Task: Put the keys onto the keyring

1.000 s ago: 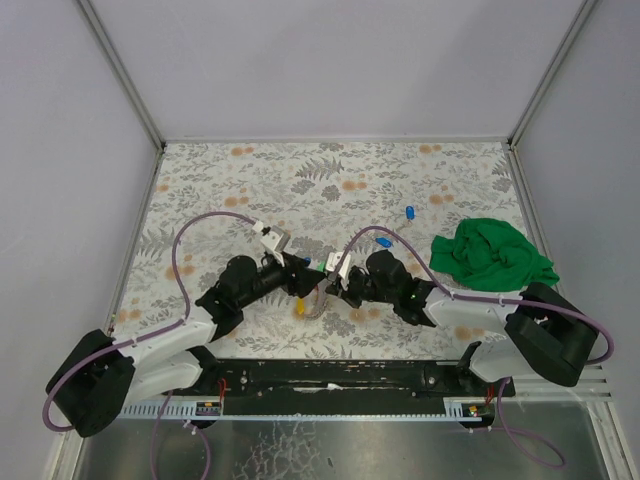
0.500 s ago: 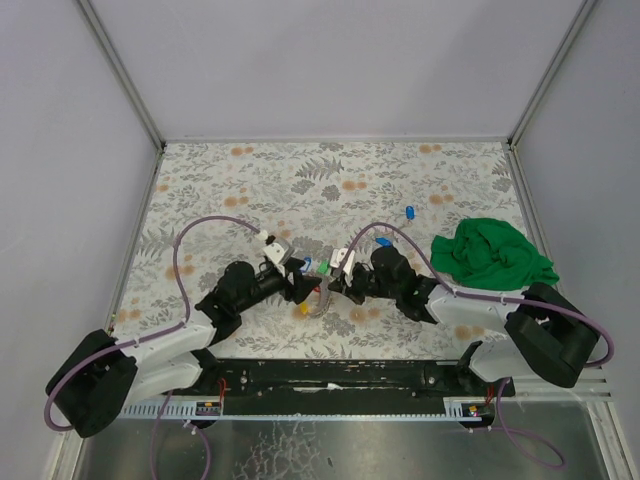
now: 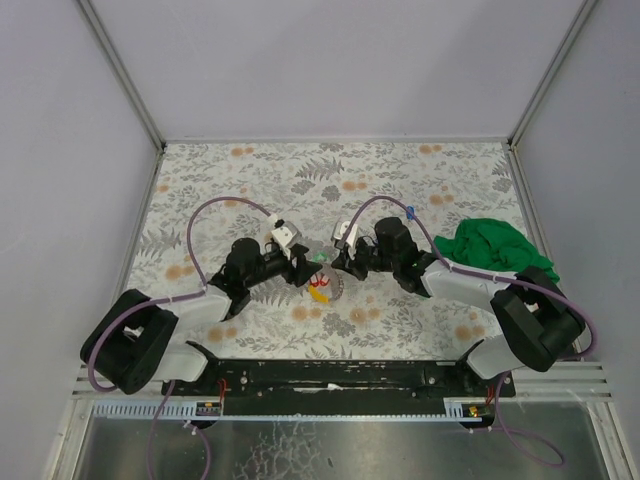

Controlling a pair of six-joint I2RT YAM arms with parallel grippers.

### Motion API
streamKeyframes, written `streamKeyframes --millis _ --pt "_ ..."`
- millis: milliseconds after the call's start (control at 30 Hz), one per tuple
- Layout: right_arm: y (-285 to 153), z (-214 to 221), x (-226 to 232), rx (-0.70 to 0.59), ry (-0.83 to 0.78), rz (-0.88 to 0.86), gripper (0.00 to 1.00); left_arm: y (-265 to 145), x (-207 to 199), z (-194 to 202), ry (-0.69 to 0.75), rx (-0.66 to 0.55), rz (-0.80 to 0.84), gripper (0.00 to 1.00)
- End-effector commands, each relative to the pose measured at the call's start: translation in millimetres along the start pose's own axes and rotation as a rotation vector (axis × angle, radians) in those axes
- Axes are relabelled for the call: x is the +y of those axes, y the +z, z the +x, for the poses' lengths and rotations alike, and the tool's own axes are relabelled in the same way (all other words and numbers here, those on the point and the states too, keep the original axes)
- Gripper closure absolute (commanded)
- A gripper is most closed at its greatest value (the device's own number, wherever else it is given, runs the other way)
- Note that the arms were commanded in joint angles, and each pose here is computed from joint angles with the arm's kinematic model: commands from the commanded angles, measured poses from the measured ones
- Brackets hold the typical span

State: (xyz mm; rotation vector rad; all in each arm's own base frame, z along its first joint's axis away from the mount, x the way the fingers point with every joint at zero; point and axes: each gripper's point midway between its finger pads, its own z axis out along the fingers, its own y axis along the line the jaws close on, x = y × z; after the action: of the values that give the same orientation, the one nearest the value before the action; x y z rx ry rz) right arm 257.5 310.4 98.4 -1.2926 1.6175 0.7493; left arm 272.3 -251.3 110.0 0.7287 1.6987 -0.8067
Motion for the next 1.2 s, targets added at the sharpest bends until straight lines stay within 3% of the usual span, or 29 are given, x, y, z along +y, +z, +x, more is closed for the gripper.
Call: streamKeyframes --millis 0,200,433,1167 --pt "2 -31 -7 -0.069 -0.062 -0.04 1.0 4 -15 -28 0.128 -0.092 0.145 0.4" --pt "0 -31 2 -0.082 -0.055 -0.075 1.0 8 -20 -14 0.182 -0.068 0.218 0.5" --pt "-1 -30 9 -0.087 -0.049 -0.11 1.0 11 -26 -2 0.225 -0.045 0.285 0.52" --pt "0 -31 20 -0.088 -0.032 -0.179 1.0 8 -38 0 0.279 -0.061 0.441 0.71"
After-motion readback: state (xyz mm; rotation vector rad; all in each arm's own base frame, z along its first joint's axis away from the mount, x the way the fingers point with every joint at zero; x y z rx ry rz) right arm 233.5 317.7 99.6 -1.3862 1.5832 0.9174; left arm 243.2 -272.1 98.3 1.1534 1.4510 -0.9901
